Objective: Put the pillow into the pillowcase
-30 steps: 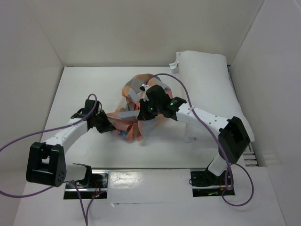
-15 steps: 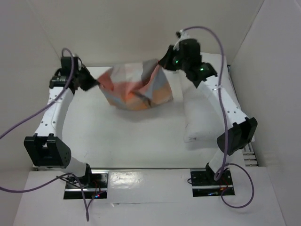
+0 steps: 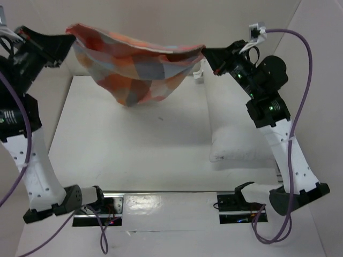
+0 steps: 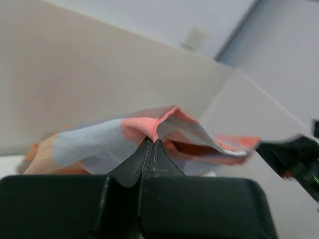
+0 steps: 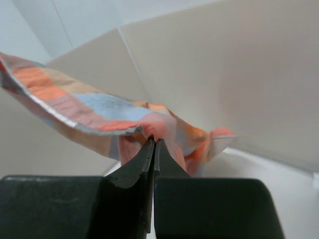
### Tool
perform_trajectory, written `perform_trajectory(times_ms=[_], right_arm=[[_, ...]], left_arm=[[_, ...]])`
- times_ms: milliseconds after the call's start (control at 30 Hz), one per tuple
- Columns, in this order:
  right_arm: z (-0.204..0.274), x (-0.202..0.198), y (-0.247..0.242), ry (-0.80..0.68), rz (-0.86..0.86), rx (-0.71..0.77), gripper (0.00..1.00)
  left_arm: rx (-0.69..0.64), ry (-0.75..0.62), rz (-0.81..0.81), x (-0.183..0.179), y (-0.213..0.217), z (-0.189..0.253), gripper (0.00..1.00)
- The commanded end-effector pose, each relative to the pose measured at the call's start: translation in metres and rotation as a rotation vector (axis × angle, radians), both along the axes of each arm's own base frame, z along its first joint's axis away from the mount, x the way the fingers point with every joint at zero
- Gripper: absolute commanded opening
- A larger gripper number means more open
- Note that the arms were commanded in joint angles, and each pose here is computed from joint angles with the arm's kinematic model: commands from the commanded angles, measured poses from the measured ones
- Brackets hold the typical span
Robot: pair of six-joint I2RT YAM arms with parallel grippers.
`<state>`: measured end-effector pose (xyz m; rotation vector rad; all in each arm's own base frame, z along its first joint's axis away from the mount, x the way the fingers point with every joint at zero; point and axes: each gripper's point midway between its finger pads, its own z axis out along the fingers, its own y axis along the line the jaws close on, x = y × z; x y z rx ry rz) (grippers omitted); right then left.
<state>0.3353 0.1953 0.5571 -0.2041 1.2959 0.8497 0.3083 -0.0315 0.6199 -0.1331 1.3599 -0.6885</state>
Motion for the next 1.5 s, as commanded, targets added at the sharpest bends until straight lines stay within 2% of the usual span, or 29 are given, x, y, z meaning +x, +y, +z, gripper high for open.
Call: perform_trajectory(times_ms=[0,67,100,133,200,300,333,467,533,633,700,733,767,800,833,900,933,967,1000,1033,1067,1100,1167,1200,1233,1300,1333,1367,1467], right_arm=[[-0.053,0.002,-0.006,0.081,-0.028,-0.065,0.0],[-0.085,0.005,-0.022,0.15,-0.082,-0.093,0.0],[-0.109,0.01,-0.025,0.215,-0.091,-0.116,0.0],[-0.137,0.011,-0.026,0.275,-0.087,-0.139,0.0],[-0.164,0.016,-0.027,0.336,-0.085,-0.16,0.0],[-0.197,0.03,-0.027,0.441,-0.113,-0.165,0.0],[-0.203,0.034,-0.033,0.472,-0.14,-0.173,0.0],[-0.217,0.046,-0.054,0.537,-0.254,-0.165,0.0],[-0.219,0.042,-0.067,0.536,-0.297,-0.159,0.0],[-0.21,0.039,-0.1,0.506,-0.397,-0.126,0.0],[-0.209,0.039,-0.123,0.499,-0.456,-0.122,0.0],[-0.209,0.04,-0.13,0.501,-0.474,-0.117,0.01],[-0.213,0.039,-0.143,0.521,-0.506,-0.13,0.12],[-0.219,0.042,-0.152,0.548,-0.533,-0.145,0.27],[-0.23,0.047,-0.159,0.595,-0.551,-0.154,0.62],[-0.233,0.048,-0.17,0.639,-0.556,-0.153,0.79],[-0.233,0.047,-0.166,0.639,-0.53,-0.152,0.82],[-0.221,0.05,-0.16,0.594,-0.496,-0.155,0.86],[-0.217,0.049,-0.148,0.576,-0.44,-0.154,0.88],[-0.212,0.048,-0.142,0.564,-0.424,-0.157,0.91],[-0.21,0.051,-0.135,0.559,-0.416,-0.162,0.93],[-0.204,0.046,-0.108,0.557,-0.354,-0.184,0.94],[-0.219,0.048,-0.071,0.575,-0.275,-0.277,0.94],[-0.221,0.031,-0.021,0.569,-0.16,-0.338,0.96],[-0.231,0.027,-0.002,0.578,-0.156,-0.385,0.98],[-0.264,0.019,0.047,0.617,-0.087,-0.497,0.99],[-0.278,-0.006,0.088,0.608,-0.003,-0.572,0.99],[-0.308,-0.004,0.107,0.639,-0.02,-0.644,0.99],[-0.337,-0.027,0.157,0.653,0.031,-0.736,0.99]], left_arm=[[0.053,0.031,-0.282,-0.023,-0.04,-0.031,0.0],[0.046,0.072,-0.367,-0.03,-0.055,-0.056,0.0],[0.027,0.123,-0.398,-0.031,-0.059,-0.083,0.0],[0.03,0.142,-0.405,-0.031,-0.06,-0.095,0.0],[0.026,0.191,-0.391,-0.023,-0.058,-0.118,0.0],[0.02,0.248,-0.433,-0.01,-0.061,-0.131,0.0],[0.004,0.285,-0.447,0.0,-0.062,-0.14,0.0],[0.052,0.304,-0.551,0.002,-0.085,-0.152,0.0],[0.08,0.316,-0.705,-0.011,-0.105,-0.167,0.0],[0.109,0.336,-0.851,-0.02,-0.122,-0.193,0.0],[0.107,0.366,-0.811,-0.015,-0.122,-0.205,0.0],[0.114,0.372,-0.796,-0.011,-0.123,-0.21,0.21],[0.107,0.406,-0.767,-0.005,-0.121,-0.218,0.53],[0.131,0.407,-0.769,0.0,-0.12,-0.224,0.73],[0.138,0.425,-0.772,0.003,-0.119,-0.229,0.84],[0.159,0.522,-0.7,0.023,-0.11,-0.252,0.98],[0.161,0.568,-0.644,0.034,-0.104,-0.261,0.98],[0.18,0.635,-0.495,0.054,-0.084,-0.28,0.97],[0.139,0.738,-0.405,0.069,-0.071,-0.302,0.85],[0.116,0.79,-0.292,0.083,-0.048,-0.315,0.81],[0.096,0.865,-0.21,0.091,-0.033,-0.34,0.81],[0.098,0.936,-0.092,0.098,-0.011,-0.362,0.84],[0.066,1.077,0.029,0.11,0.013,-0.408,0.87],[0.069,1.114,0.076,0.114,0.021,-0.422,0.87],[0.046,1.18,0.113,0.119,0.029,-0.446,0.87],[0.052,1.223,0.156,0.124,0.037,-0.466,0.89],[0.048,1.229,0.171,0.13,0.04,-0.472,0.9],[0.047,1.275,0.167,0.131,0.04,-0.491,0.91],[0.041,1.302,0.179,0.141,0.043,-0.513,0.93]])
